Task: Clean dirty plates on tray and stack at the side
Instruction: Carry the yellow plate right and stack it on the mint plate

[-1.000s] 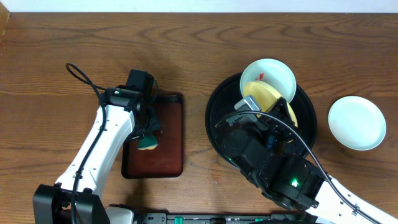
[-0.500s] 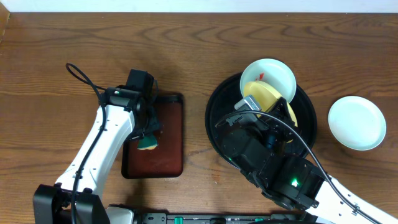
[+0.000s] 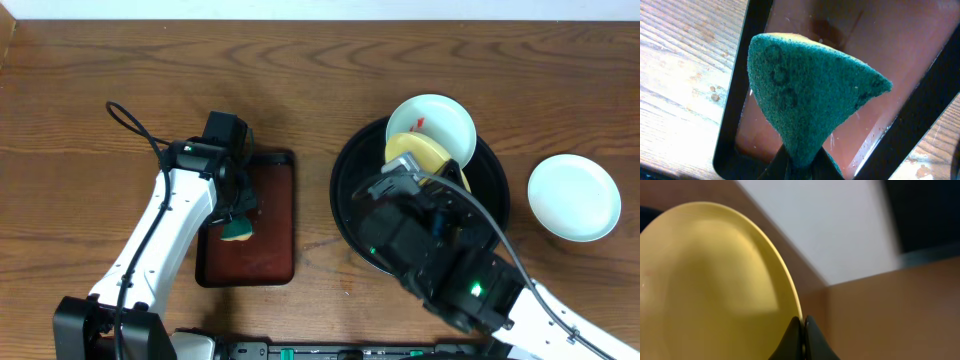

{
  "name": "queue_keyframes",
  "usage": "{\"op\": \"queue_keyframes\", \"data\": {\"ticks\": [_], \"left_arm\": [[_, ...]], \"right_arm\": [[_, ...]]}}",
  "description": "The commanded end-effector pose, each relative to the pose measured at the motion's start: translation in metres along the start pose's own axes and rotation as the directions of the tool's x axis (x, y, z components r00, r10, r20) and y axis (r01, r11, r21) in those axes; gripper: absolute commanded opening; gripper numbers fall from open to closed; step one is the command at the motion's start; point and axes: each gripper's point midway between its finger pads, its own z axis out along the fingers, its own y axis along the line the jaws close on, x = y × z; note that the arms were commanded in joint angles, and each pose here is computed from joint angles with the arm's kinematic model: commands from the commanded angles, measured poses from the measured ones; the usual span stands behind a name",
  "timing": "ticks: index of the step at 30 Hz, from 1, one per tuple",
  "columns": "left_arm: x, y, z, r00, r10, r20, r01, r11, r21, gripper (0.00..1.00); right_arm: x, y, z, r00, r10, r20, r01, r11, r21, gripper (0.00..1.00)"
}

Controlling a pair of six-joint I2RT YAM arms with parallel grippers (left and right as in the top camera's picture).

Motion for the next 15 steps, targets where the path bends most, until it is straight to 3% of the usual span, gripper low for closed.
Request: {"op": "queue_keyframes", "data": {"ticks": [1, 4, 8, 12, 15], "left_arm": [[0.001, 0.002, 0.001, 1.000, 0.007, -0.008, -0.007, 1.000, -0.006, 0.08], [0.001, 0.002, 0.001, 1.000, 0.007, -0.008, -0.007, 1.000, -0.006, 0.07], [0.002, 0.002, 0.001, 1.000, 0.007, -0.012, -0.007, 1.000, -0.008, 0.08], [0.002, 0.003, 0.001, 1.000, 0.007, -0.014, -0.007, 1.000, -0.010, 0.08], [0.002, 0.003, 0.001, 1.000, 0.007, -0.014, -0.007, 1.000, -0.010, 0.08]], "right_arm": [[0.009, 0.028, 0.019, 0.971, 0.218, -0.096, -0.235, 0.944, -0.232, 0.01], [0.025, 0.024, 0.038, 0.909, 0.361, -0.208, -0.407, 0.877, -0.256, 0.01], [0.057, -0.003, 0.062, 0.724, 0.601, -0.338, -0.673, 0.723, -0.154, 0.01], [0.089, -0.021, 0.083, 0.545, 0.709, -0.447, -0.826, 0.544, -0.145, 0.01], [0.129, -0.042, 0.100, 0.382, 0.777, -0.500, -0.910, 0.412, -0.055, 0.01]]}}
